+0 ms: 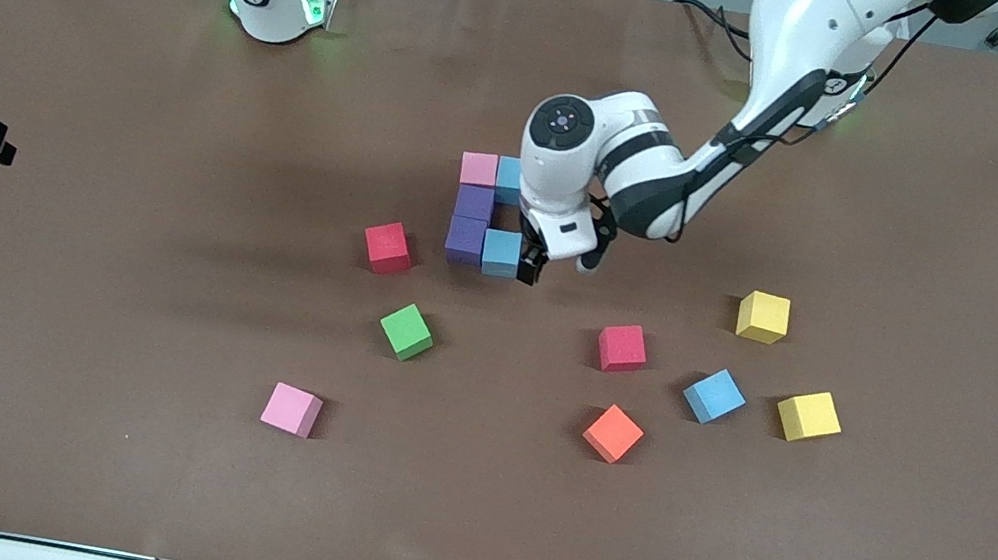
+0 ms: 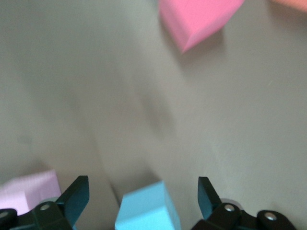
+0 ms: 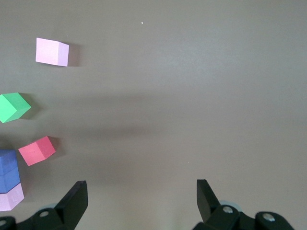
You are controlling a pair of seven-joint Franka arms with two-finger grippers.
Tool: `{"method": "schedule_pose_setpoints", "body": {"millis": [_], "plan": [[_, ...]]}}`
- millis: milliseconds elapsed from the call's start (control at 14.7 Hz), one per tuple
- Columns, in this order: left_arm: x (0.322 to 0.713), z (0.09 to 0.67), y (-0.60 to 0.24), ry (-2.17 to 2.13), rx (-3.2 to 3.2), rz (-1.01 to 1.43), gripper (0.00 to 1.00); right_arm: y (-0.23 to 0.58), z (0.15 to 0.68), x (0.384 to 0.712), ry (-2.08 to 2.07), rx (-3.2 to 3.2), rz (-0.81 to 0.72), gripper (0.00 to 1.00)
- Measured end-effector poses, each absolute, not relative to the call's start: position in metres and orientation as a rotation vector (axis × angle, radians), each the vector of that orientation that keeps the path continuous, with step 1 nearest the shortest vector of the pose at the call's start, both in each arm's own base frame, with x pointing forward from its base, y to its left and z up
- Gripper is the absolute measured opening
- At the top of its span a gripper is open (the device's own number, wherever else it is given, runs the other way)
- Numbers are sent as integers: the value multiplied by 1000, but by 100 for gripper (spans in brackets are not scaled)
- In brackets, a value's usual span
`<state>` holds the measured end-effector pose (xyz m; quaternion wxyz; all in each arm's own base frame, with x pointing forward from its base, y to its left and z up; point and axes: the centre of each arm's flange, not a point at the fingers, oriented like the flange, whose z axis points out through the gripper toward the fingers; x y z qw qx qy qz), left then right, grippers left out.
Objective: Arrange 11 blocks into digit 3
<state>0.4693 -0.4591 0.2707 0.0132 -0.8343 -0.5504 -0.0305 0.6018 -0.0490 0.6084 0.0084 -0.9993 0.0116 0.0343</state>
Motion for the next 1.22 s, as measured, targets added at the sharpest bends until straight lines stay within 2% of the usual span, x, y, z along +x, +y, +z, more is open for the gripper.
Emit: {"method": "schedule_pose_setpoints", "body": {"millis": [204,407,882,1221], "plan": [[512,278,-413,-1553,-2698,-95,100,-52,615,599,44,-3123,93,100],[537,278,-381,-1331,-2806,-87,100,-52,628,591,43,-3124,65,100],[555,254,-349,-961,-2928,-22,100,-57,657,570,58,-3122,33,100],[568,242,-333,-828,-2991,-19,100,-62,659,568,73,-3121,36,100]]}}
